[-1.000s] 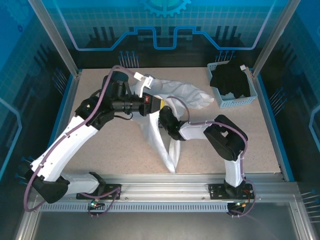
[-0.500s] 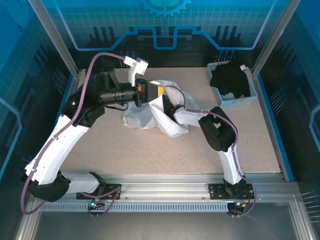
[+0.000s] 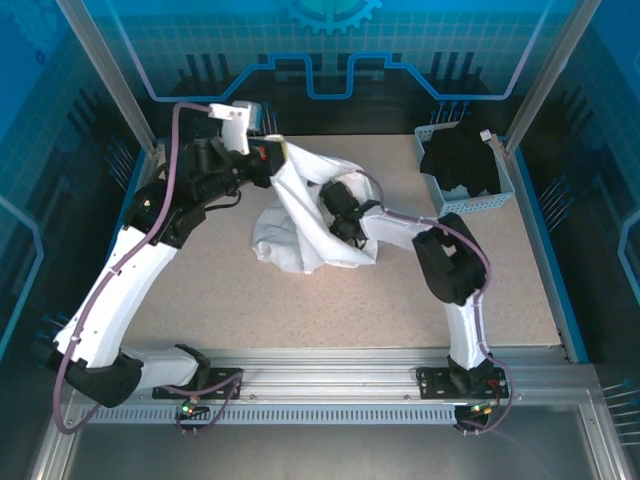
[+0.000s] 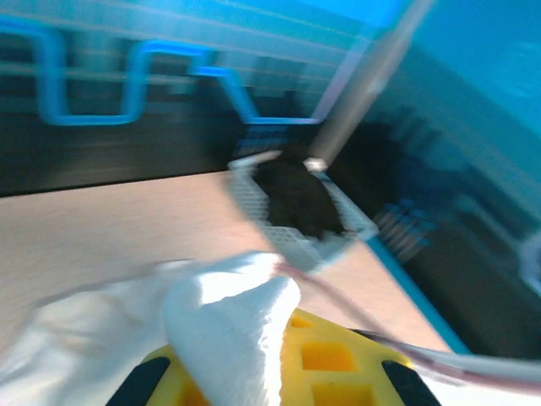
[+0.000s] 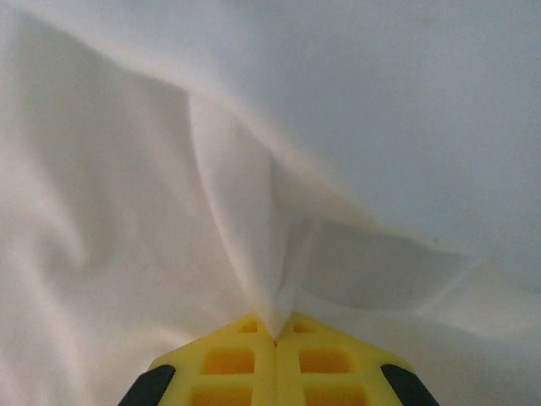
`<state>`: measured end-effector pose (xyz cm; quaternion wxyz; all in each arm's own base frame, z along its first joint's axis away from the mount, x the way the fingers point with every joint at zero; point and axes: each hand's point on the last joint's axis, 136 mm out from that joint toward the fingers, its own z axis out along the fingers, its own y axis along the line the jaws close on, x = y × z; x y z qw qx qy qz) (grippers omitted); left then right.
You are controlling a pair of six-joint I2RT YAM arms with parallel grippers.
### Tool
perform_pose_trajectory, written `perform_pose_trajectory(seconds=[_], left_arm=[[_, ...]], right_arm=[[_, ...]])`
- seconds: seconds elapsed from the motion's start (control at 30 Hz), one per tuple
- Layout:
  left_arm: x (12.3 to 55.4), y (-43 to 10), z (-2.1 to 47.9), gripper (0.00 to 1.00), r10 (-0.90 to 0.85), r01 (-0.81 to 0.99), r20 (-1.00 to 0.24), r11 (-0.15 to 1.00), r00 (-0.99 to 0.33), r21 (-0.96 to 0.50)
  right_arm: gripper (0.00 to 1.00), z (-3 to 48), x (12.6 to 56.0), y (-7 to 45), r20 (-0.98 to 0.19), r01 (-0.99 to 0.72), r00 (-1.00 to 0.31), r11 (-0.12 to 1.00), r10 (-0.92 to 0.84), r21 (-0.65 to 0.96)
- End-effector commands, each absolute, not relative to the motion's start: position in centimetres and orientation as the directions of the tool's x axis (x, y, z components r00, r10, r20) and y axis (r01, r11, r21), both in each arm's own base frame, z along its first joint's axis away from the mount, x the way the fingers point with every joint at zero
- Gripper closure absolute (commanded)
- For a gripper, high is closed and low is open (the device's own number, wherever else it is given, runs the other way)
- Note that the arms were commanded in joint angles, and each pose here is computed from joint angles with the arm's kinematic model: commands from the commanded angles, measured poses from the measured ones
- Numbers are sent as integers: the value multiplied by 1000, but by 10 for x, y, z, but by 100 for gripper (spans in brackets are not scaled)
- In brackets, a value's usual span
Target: Fold the inside-out t-shirt
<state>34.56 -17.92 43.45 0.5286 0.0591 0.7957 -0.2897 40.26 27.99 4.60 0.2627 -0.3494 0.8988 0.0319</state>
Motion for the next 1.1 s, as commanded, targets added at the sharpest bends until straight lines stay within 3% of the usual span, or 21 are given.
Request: perform_pose_trajectory(seconds=[0.0, 0.2, 0.4, 0.5, 0.7, 0.83, 0.9, 1.07], left_arm=[[384, -117, 404, 100, -311, 144, -857, 906, -410, -398], [413, -67, 345, 100, -410, -50, -799, 899, -439, -434], [433, -95, 300, 100, -407, -7, -728, 875, -552, -484], [441, -96, 280, 100, -406, -30, -702, 876, -585, -482], [446, -31, 222, 100, -532, -270, -640, 842, -554, -467], [434, -20, 165, 100, -564, -350, -581, 824, -587, -446], [425, -25, 141, 92, -564, -356, -543, 821, -622, -445], [398, -56, 135, 38, -492, -266, -533, 855, -688, -445]], right_arm=[[100, 118, 381, 290, -652, -713, -506, 700, -564, -52], [100, 163, 340, 289, -791, -783, -384, 622, -476, 6], [100, 202, 328, 316, -881, -859, -300, 505, -367, 82], [100, 226, 333, 315, -912, -858, -255, 510, -321, 60], [100, 308, 326, 282, -976, -864, -128, 504, -174, 24], [100, 313, 323, 270, -982, -861, -123, 507, -145, 33], [100, 301, 325, 271, -976, -861, -147, 506, -160, 47], [100, 273, 332, 274, -962, -862, -195, 502, -193, 74]])
